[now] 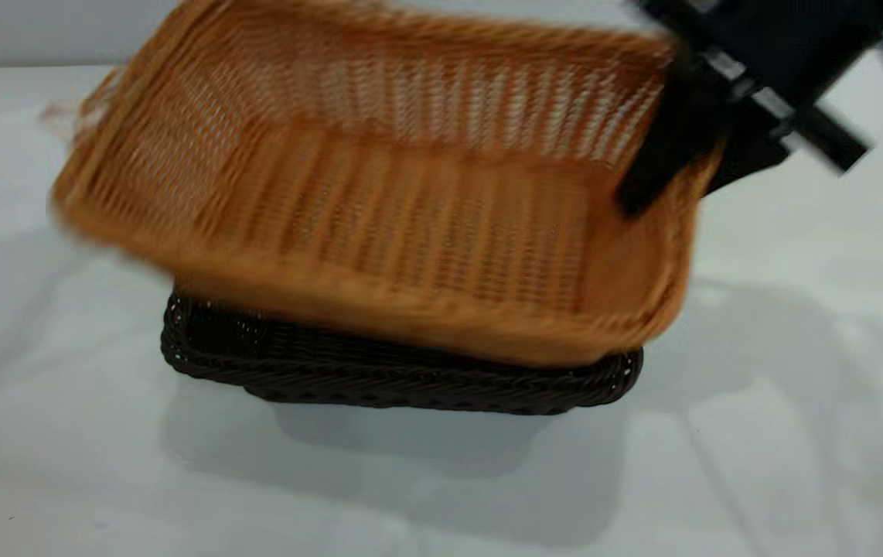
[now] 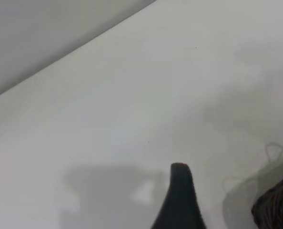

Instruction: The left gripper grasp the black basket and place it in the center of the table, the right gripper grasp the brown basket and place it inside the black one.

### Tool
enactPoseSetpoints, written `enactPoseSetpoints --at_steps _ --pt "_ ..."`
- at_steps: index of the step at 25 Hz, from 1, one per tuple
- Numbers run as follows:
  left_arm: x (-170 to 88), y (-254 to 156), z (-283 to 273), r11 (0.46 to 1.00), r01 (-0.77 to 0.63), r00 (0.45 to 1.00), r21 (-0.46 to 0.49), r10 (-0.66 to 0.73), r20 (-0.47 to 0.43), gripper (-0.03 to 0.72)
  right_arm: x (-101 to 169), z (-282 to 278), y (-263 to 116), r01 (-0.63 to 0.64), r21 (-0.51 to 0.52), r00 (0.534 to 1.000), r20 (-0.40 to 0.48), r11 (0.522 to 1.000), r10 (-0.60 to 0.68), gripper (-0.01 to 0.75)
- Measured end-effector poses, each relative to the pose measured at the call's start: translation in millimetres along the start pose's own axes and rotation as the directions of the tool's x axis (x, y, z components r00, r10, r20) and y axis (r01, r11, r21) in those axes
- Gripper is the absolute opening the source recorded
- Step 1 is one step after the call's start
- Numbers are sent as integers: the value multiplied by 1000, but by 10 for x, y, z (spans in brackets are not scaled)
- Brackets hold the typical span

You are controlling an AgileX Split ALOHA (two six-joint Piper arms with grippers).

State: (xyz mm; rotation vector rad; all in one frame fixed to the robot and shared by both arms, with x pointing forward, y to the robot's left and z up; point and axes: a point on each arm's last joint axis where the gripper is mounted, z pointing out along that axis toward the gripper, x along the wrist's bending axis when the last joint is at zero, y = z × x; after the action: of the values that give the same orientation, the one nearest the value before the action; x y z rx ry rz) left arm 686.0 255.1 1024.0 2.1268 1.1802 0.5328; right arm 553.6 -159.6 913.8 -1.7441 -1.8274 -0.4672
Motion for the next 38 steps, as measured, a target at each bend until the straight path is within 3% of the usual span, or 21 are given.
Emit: enactPoseSetpoints --at_steps 6,18,21,30,33,38 --pt "-39 21 5 999 37 999 -15 -37 27 529 14 278 265 -7 32 1000 18 999 6 64" --pt "-51 21 6 999 40 999 -13 -39 36 529 -159 257 432 -1 -47 996 87 999 5 86" --pt "-51 21 6 999 40 999 -13 -39 36 529 -163 254 444 3 -58 996 91 998 3 165" --pt "-52 20 6 999 40 999 -12 -39 37 529 -195 242 465 51 -70 991 130 996 -42 622" --pt "-53 23 1 999 40 999 -13 -40 36 529 -204 199 492 109 -58 978 182 992 -96 668" --pt "-79 165 -282 997 50 999 -60 -50 5 529 -11 -94 615 223 -57 945 256 973 -202 670"
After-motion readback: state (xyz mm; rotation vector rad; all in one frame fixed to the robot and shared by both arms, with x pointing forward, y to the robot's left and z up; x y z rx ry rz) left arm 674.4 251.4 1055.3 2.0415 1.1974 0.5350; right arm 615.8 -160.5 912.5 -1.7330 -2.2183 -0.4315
